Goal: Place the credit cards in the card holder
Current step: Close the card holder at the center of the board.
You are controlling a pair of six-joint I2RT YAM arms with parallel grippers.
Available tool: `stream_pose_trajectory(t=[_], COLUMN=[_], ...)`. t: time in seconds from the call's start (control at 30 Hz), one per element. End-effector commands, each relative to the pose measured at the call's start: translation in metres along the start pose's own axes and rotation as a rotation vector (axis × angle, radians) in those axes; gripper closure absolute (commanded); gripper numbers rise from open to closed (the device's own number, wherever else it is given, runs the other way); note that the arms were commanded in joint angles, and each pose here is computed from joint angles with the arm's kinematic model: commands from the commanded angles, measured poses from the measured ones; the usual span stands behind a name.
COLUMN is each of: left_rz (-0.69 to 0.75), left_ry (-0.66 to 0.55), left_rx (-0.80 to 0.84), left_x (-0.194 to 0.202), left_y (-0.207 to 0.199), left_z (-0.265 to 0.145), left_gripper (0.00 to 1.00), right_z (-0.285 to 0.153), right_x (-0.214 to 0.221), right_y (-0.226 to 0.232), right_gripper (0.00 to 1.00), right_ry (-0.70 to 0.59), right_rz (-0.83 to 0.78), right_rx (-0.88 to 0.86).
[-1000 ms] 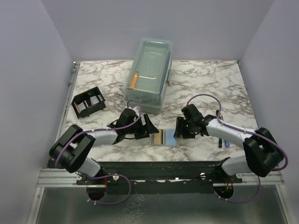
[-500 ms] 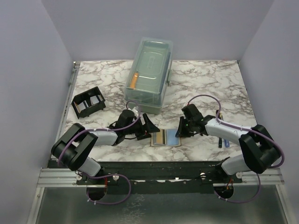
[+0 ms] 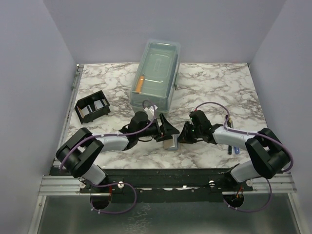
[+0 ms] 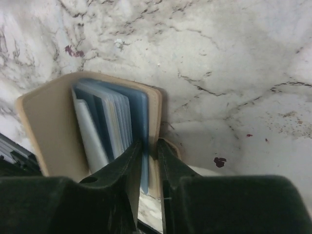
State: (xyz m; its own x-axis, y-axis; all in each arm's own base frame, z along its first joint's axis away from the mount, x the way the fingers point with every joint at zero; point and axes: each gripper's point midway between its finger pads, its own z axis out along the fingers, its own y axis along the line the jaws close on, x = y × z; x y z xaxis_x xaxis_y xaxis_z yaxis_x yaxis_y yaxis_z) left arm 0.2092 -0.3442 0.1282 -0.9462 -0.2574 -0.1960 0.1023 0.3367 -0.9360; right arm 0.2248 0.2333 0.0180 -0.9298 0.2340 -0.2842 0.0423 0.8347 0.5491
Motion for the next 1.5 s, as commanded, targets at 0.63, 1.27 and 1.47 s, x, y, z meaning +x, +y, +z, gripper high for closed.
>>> stream_pose_trajectory(t=[0.63, 1.27, 1.47], left_rz=[-0.008, -0.002, -0.002], left_ry=[0.036, 0.025, 0.028], left_rx=[-0.174, -0.214, -0.217], left_x=[0.021, 0.025, 0.025], left_y=[0.082, 0.095, 0.096], left_z=[0.02, 0.012, 0.013], left_gripper=[0.71, 0.86, 0.87], right_z=[-0.06, -0.057, -0.055], right_x=[0.002, -0.004, -0.004], right_y=[-0.035, -0.021, -0.018], right_gripper=[0.52, 0.8, 0.99], right_ry=[-0.057, -0.06, -0.055], right_rz=[0.033, 0.094, 0.072], right_rx=[0.18, -0.042, -0.069])
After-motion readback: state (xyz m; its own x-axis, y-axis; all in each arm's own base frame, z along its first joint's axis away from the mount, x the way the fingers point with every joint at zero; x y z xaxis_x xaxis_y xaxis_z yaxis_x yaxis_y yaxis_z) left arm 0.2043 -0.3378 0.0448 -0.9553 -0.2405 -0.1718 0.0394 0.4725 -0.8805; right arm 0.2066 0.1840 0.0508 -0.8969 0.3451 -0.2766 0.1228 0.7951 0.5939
